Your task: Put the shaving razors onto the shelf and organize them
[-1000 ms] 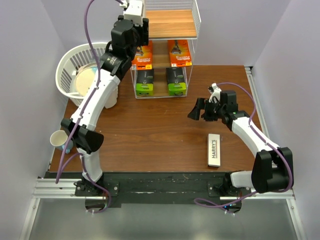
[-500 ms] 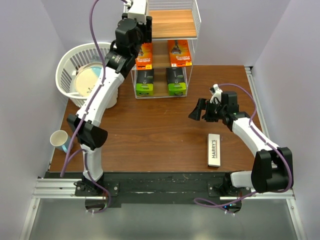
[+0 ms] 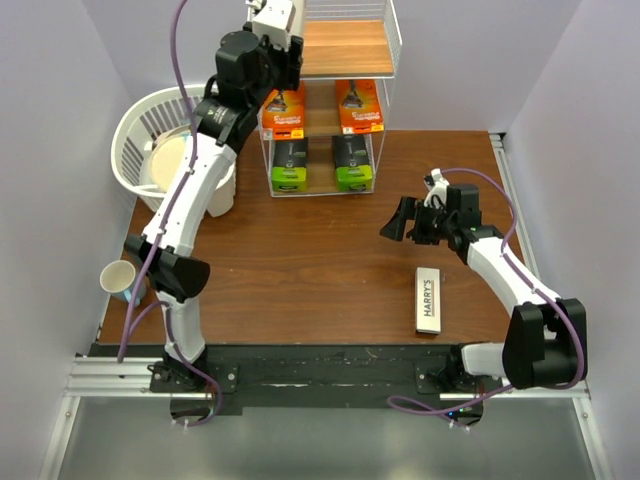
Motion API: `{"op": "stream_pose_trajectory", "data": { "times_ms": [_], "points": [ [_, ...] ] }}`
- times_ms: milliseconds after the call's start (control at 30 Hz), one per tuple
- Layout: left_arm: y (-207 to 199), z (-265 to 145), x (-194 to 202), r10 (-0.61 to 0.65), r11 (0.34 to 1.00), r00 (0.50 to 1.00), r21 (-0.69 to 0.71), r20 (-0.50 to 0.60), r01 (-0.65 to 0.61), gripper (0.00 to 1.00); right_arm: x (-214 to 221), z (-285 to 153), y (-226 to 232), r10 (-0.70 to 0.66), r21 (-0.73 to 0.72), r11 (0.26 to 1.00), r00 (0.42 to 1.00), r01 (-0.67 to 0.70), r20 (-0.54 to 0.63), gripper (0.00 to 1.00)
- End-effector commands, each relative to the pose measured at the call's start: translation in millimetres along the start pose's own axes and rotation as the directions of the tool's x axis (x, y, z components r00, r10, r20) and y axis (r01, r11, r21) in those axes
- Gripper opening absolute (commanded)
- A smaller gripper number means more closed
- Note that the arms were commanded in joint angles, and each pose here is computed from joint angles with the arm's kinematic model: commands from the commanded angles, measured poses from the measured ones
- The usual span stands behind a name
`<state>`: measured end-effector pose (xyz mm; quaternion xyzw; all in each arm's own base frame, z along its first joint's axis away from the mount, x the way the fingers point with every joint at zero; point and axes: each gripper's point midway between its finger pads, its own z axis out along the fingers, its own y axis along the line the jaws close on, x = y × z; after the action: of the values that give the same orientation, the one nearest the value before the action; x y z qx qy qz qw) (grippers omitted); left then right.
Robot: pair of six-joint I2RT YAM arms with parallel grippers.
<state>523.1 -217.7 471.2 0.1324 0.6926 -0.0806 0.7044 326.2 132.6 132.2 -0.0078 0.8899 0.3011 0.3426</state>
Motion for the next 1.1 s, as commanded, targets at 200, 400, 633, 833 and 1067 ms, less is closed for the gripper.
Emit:
{"op": "stream_pose_trajectory", "data": {
  "times_ms": [200,400,633,833,1067],
  "points": [
    [26,-15,9,-0.093,0.995,0.993,0.042,-0.071,0.096,0.08,-1,-3,2,0.019,-0.015,1.000,1.000,-0.019,0.015,0.99],
    [22,-5,-1,-0.115,0.990,0.993,0.075,-0.021,0.116,0.49,-4,-2,2,0.023,-0.019,1.000,1.000,-0.022,0.021,0.99],
    [26,1,-20,-0.133,0.990,0.989,0.060,0.060,0.130,1.00,-30,-6,18,-0.010,-0.063,0.998,0.998,0.015,0.069,0.99],
    [28,-3,-36,-0.136,0.990,0.985,0.056,0.108,0.131,1.00,-35,-2,19,-0.010,-0.069,0.997,0.998,0.015,0.067,0.99],
    [-6,-45,-107,-0.126,0.957,0.949,0.288,0.290,0.039,1.00,-58,-12,44,-0.068,-0.160,0.983,0.988,0.090,0.136,0.99]
  ]
}}
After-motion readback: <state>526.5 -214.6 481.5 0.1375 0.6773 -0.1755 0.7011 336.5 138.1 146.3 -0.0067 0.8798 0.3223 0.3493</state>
